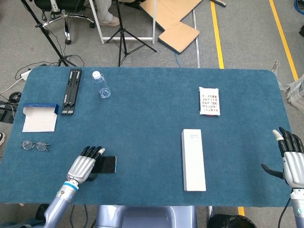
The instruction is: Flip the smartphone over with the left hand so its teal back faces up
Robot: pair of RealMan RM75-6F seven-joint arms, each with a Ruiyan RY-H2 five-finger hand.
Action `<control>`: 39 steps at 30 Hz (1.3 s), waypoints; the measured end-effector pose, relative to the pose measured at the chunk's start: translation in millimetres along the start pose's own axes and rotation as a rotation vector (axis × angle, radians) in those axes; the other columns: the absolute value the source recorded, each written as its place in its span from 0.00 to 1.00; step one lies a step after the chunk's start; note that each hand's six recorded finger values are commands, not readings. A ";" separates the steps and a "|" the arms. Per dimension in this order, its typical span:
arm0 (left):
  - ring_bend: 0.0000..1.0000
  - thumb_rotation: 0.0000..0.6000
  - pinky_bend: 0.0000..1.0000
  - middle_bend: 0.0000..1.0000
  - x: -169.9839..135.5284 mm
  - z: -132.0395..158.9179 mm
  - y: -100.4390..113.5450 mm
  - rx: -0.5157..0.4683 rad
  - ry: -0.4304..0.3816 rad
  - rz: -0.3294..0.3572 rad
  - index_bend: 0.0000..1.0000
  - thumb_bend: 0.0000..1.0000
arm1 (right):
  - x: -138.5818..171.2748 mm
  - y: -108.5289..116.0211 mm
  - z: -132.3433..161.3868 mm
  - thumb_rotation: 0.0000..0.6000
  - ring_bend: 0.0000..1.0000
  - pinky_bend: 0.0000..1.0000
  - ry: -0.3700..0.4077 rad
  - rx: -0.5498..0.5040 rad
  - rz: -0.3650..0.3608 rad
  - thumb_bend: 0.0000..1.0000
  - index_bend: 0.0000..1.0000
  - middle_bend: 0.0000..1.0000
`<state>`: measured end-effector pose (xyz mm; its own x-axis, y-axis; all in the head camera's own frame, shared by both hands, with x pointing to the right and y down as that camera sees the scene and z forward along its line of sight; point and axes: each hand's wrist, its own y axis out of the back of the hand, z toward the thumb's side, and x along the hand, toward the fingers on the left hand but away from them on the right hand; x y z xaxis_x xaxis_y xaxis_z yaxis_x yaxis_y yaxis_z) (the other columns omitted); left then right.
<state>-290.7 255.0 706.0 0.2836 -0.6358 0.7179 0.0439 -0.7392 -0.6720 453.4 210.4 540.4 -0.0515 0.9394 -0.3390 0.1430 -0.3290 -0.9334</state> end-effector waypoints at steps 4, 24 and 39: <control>0.00 1.00 0.00 0.00 1.1 -0.4 -1.6 0.000 0.007 0.001 0.00 0.42 | 0.1 -0.9 0.1 1.00 0.00 0.00 0.001 -0.001 0.004 0.00 0.03 0.00; 0.23 1.00 0.27 0.20 -1.5 -3.8 1.5 0.025 0.010 -0.004 0.26 0.94 | -0.7 -2.7 -0.2 1.00 0.00 0.00 -0.001 -0.002 0.010 0.00 0.03 0.00; 0.27 1.00 0.31 0.25 34.0 -7.8 37.0 -0.079 0.049 -0.055 0.30 0.96 | -1.9 -6.6 -1.7 1.00 0.00 0.00 -0.009 0.001 0.023 0.00 0.04 0.00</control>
<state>-286.9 204.3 706.9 0.2351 -0.6027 0.7625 -0.0180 -0.7871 -0.6166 454.2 211.0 547.4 -0.0570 0.9308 -0.3610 0.1434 -0.3502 -0.9256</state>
